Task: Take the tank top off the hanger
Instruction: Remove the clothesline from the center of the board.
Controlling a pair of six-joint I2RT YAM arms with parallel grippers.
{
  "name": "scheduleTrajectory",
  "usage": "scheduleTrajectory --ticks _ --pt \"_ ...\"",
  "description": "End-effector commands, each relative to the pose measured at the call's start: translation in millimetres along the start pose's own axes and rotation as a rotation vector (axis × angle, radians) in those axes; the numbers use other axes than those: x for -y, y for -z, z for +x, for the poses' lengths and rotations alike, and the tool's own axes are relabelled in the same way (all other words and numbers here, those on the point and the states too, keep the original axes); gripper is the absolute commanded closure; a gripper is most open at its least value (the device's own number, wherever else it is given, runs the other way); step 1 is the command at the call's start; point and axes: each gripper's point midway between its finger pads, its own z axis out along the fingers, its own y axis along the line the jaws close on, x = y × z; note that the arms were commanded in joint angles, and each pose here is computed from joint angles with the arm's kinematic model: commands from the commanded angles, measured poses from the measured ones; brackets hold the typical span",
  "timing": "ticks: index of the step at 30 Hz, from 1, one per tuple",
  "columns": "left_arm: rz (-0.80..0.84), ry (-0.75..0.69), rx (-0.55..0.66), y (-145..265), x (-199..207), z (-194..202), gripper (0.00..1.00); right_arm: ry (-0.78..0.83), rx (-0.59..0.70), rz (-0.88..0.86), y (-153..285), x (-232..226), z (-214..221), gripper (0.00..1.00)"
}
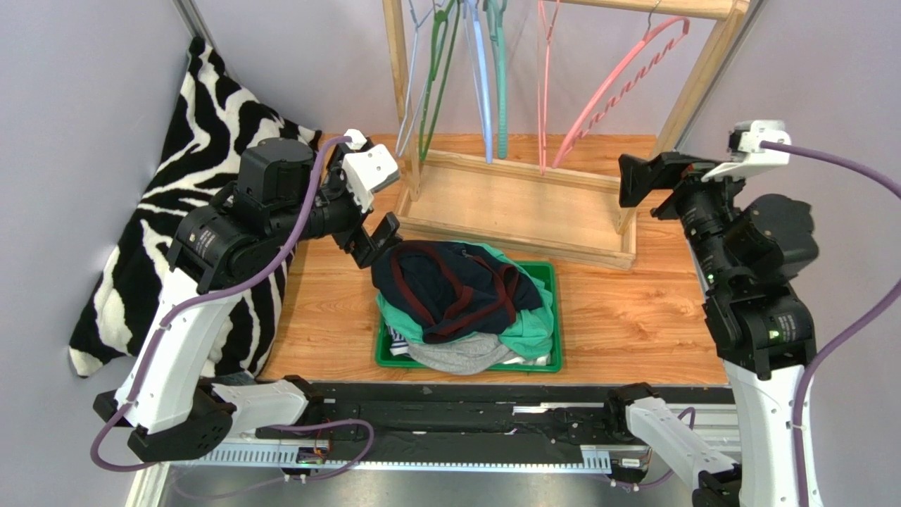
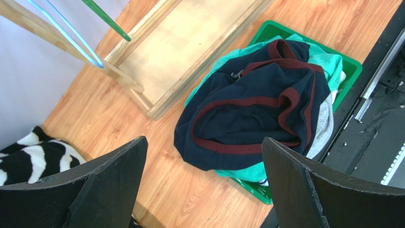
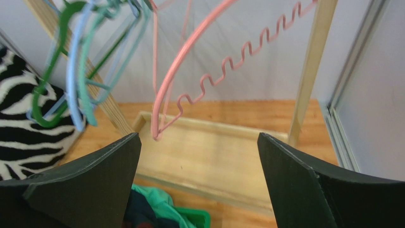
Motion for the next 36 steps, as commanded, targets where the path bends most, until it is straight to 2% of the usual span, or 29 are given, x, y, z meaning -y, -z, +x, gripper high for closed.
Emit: scheduleTrajectory --ticks 1,3,4,6,7,11,12,13,17,22,25,31,36 --pt "-0.015 0.029 0.033 5.0 -2.2 -1.6 0.01 -0.006 -0.166 0.212 4.3 39.2 54.8 0.01" --pt "-0.019 0.035 0.031 7.2 -3.4 0.0 0.01 0.002 -0.175 0.364 8.1 66.7 67.7 0.08" --pt "-0.018 0.036 0.032 7.5 -3.2 0.2 0.01 0.002 -0.220 0.403 6.1 75.0 89.5 0.20" --pt "-0.020 0.038 0.038 8.6 -3.5 -0.4 0.01 -0.024 -0.257 0.430 -0.5 84.3 110.2 0.31" --pt "-0.023 0.042 0.040 9.6 -4.1 0.0 0.01 -0.056 -0.281 0.437 -6.6 87.4 129.4 0.45" --pt "-0.023 0.044 0.037 10.9 -3.3 3.7 0.01 -0.128 -0.329 0.483 -23.5 105.0 165.4 0.56" --pt "-0.029 0.044 0.037 12.3 -4.1 5.2 0.01 -0.137 -0.328 0.507 -27.7 112.0 170.1 0.73" --pt "-0.029 0.044 0.028 10.6 -4.3 8.8 0.01 -0.147 -0.338 0.530 -28.1 117.4 178.3 0.78" --pt "-0.029 0.051 0.021 9.0 -6.1 13.5 0.01 -0.171 -0.365 0.630 -34.1 150.3 197.4 0.74" --pt "-0.022 0.060 0.039 8.9 -6.3 9.5 0.01 -0.266 -0.443 0.655 -60.6 171.6 229.1 0.71" --pt "-0.016 0.059 0.035 7.0 -5.8 10.9 0.01 -0.295 -0.426 0.654 -73.9 177.1 225.5 0.69" --pt "-0.017 0.063 0.031 3.1 -6.6 15.5 0.01 -0.286 -0.399 0.653 -100.6 185.3 211.8 0.70" --pt "-0.021 0.065 0.028 0.9 -8.4 16.0 0.01 -0.288 -0.409 0.641 -128.0 192.3 215.1 0.78"
